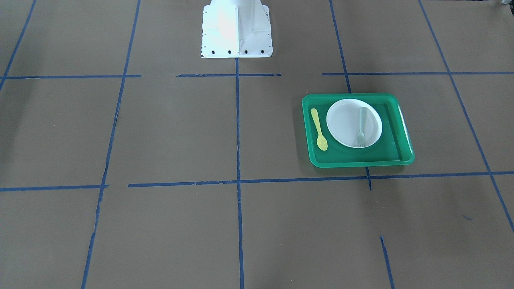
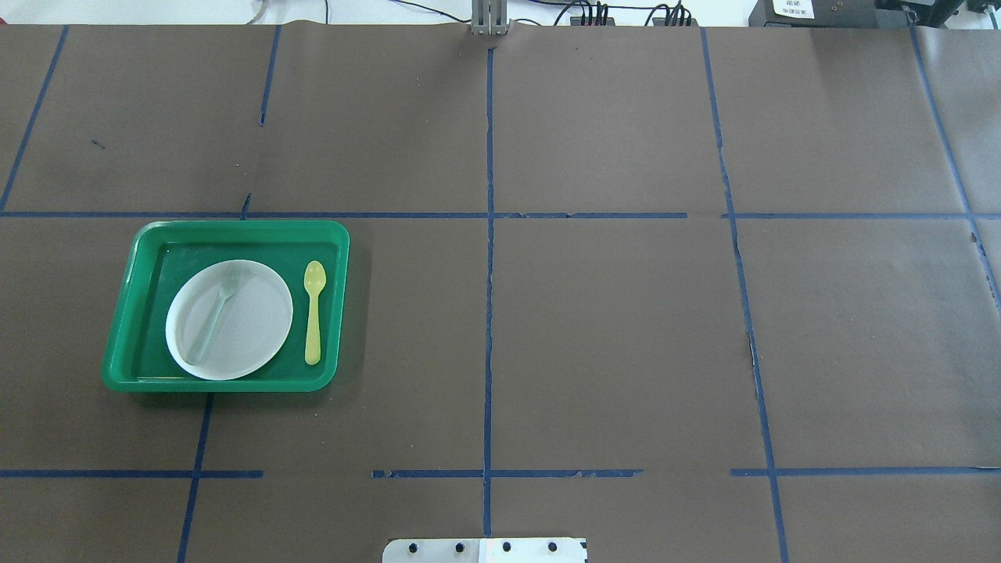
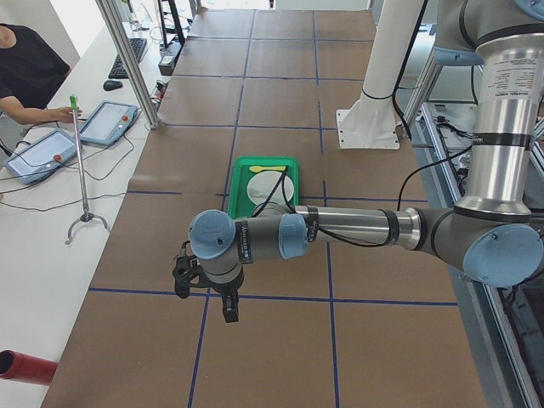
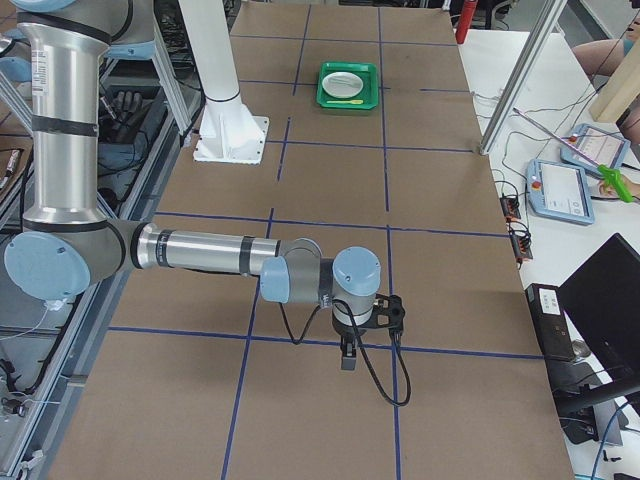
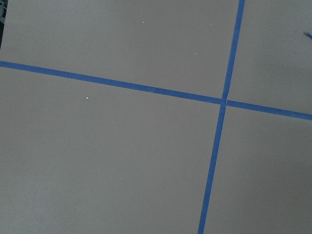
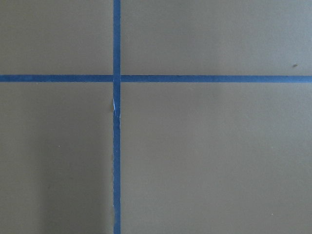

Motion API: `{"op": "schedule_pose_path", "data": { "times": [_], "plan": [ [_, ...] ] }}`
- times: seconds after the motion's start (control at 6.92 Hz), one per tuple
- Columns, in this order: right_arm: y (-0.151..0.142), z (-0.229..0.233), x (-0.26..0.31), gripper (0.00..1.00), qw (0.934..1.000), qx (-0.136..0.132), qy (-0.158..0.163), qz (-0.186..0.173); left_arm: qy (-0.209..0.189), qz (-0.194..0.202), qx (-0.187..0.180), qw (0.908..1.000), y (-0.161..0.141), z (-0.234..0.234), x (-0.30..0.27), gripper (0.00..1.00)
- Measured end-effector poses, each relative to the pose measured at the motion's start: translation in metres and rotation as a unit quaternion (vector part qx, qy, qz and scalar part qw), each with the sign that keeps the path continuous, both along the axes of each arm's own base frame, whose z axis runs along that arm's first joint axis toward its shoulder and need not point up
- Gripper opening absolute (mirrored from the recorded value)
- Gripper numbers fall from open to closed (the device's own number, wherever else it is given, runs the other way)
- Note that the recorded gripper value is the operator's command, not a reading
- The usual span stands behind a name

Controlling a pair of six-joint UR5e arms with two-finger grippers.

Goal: Place spoon

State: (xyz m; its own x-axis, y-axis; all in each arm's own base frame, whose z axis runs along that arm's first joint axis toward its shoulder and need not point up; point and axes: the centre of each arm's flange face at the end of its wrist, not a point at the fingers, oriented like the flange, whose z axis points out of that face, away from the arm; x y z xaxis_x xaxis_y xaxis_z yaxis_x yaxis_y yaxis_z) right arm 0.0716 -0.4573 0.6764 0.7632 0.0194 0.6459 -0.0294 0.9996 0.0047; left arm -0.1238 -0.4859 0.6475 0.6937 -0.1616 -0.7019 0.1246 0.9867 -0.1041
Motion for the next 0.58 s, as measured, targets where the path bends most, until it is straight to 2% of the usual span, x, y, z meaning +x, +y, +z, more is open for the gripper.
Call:
{"op": "schedule_pose_path", "data": {
  "times": [0.58],
  "plan": [
    [0.0,0.0,0.0,1.0,1.0,0.0,0.0,0.0,-0.004,0.001,0.015,0.9999,-0.003,-0.014,0.0,1.0]
  ]
}}
